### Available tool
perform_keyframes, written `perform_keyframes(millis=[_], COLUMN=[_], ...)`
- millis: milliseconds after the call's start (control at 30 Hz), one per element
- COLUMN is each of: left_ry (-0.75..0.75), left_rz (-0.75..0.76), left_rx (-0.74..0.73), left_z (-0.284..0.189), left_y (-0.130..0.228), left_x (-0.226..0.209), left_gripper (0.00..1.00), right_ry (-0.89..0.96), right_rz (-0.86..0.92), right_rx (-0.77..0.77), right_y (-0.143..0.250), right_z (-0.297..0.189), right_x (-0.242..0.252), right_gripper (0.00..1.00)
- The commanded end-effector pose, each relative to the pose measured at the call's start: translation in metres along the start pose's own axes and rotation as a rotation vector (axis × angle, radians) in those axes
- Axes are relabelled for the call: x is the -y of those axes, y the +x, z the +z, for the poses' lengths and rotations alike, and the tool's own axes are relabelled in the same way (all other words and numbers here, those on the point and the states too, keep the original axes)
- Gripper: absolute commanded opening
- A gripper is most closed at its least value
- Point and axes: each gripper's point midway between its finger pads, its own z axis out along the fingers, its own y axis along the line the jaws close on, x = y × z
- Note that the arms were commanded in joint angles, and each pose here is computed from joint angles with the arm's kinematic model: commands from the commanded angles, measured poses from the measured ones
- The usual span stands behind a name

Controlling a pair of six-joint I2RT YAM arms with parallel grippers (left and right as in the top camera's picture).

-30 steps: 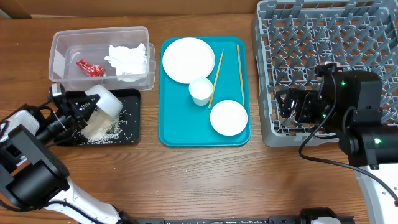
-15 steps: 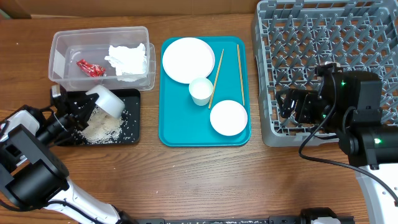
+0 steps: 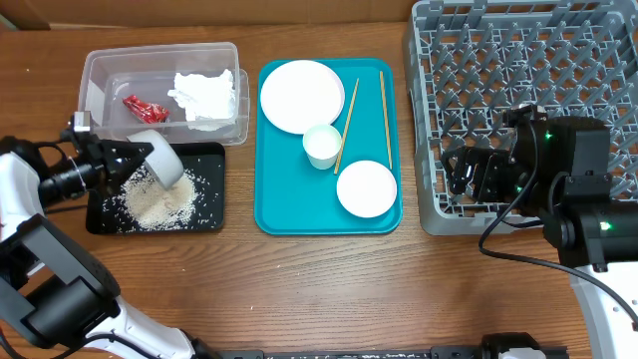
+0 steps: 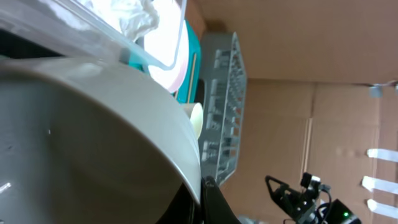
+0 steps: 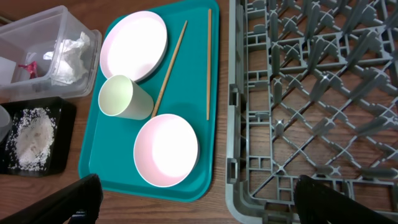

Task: Sort waste into correct bins and load items into the dishwasher
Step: 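Tip the rice bowl over the black tray to dump the rice, then return the empty bowl to the teal tray and grasp the white cup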

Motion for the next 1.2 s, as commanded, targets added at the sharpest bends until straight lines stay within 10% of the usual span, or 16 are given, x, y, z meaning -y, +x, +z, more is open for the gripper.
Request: perform_keyframes(millis=[0,367,600,1167], left_ry=[-0.105,-0.589,-1.014,-1.129], left_rz=[0.153,0.450,0.655,0.775], left_rx=[-0.083,-0.519,-0.540,-0.552], left_z=[0.014,0.131,0.174,0.211], left_y=[0.010,0.106,0.141,0.175], left_x=[0.020,0.025,0.001,-0.018], left_gripper=[0.04,0.04,0.04,0.18], right_ry=[-0.019,-0.019,-0.021,-0.022], right_rz=[-0.015,-0.016,-0.019,-0.020], right_rx=[0.026,0.027,0.036,0.040], right_y=[-0.008,-0.008,-0.011,-0.012], right_z=[-0.004,-0.004,-0.004,-0.004], right_x=[-0.007,-0.007,-0.008,-0.008], right_gripper=[1.00,1.00,1.00,1.00])
